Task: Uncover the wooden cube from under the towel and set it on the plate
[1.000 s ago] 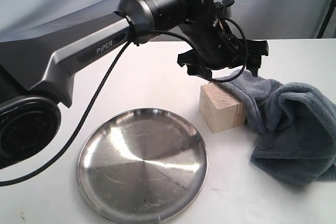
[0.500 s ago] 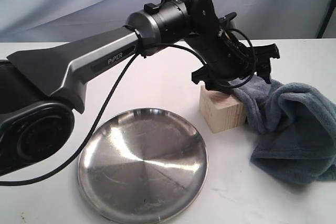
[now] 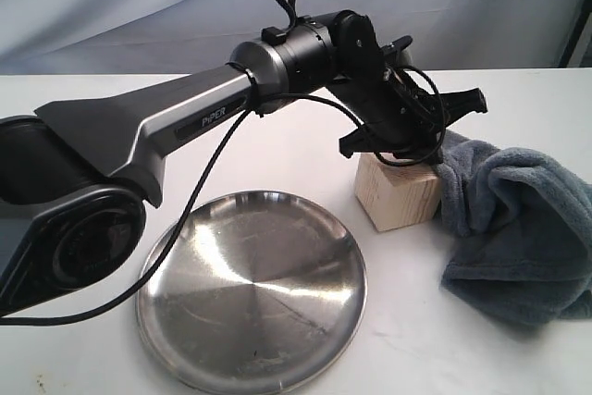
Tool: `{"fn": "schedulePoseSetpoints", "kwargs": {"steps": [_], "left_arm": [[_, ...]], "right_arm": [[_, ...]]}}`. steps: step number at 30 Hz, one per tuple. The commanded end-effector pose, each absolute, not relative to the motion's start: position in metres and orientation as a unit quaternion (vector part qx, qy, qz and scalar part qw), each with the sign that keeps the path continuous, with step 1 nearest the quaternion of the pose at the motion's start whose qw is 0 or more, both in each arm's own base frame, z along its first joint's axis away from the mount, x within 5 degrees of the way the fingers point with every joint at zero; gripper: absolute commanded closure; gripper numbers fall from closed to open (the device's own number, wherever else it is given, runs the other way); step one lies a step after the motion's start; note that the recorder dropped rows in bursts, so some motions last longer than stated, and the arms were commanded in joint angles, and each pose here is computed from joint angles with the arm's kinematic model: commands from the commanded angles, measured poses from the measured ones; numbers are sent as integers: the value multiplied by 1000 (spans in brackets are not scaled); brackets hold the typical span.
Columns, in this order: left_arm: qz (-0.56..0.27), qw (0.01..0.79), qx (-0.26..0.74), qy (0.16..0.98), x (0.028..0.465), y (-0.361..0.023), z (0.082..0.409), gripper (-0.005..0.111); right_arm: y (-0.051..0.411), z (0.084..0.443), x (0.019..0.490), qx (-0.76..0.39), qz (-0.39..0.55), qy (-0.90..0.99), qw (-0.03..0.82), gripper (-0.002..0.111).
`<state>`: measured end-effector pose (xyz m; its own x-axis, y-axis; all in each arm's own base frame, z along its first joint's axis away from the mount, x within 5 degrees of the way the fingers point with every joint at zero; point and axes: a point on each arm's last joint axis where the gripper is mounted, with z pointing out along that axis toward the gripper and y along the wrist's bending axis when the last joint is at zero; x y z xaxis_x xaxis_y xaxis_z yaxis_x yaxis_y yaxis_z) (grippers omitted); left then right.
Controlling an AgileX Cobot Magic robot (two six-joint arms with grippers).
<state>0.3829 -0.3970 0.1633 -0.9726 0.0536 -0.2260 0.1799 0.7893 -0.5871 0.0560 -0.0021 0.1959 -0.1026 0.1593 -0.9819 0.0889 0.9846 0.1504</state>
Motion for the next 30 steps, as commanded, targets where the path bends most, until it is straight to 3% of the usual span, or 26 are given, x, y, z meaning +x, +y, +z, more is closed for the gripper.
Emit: {"fn": "schedulePoseSetpoints", "kwargs": {"steps": [1,13,30], "left_arm": [[-313,88,70,943,381,-398,154,107],[-362,90,109,921,377,-405,165,107],[-374,196,166,891,385,-404,200,107]], "right_arm": [[-2,195,56,81,25,742,665,108],[-2,195,56,81,25,742,665,108],[-2,195,56,81,25,742,665,108]]}}
